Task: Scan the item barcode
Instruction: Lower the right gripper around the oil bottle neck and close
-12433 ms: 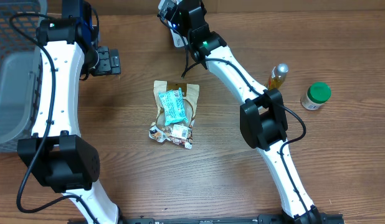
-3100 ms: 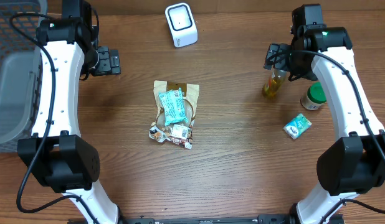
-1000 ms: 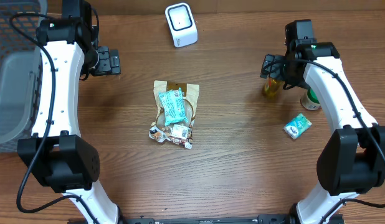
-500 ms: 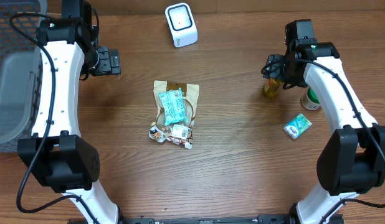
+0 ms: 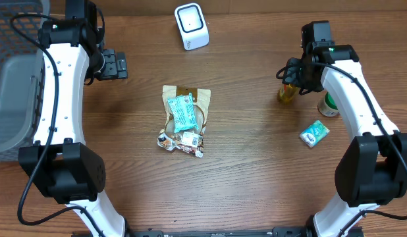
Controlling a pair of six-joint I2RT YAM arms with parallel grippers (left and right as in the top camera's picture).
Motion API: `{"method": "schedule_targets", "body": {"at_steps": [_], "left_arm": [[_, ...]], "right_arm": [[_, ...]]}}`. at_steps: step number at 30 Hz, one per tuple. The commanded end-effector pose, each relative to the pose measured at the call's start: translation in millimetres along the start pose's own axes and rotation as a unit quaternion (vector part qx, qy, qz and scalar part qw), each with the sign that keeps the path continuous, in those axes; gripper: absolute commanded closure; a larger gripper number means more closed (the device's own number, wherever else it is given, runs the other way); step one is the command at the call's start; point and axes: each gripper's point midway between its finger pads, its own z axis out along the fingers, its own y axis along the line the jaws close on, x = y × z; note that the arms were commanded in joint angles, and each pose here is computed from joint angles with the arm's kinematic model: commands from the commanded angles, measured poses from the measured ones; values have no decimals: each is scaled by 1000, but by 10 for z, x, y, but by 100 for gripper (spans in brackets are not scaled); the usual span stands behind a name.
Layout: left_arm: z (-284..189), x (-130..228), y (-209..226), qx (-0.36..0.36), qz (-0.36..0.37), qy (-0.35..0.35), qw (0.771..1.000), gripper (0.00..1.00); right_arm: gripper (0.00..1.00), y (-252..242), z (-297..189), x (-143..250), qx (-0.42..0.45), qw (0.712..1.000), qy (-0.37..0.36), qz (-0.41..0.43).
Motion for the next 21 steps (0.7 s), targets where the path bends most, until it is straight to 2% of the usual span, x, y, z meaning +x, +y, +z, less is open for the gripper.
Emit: {"method": "schedule_targets", "body": {"at_steps": [1, 8, 21], "left_arm": [[-53, -42, -20, 0, 8, -10, 1000, 0], [-53, -42, -20, 0, 8, -10, 1000, 0], [-53, -42, -20, 0, 8, -10, 1000, 0]], "right_arm": [[32, -17, 16, 14, 5, 1000, 0, -1], [26, -13, 20, -6, 4, 1000, -4, 0], [25, 16, 21, -80, -1, 1000, -18, 1]]}}
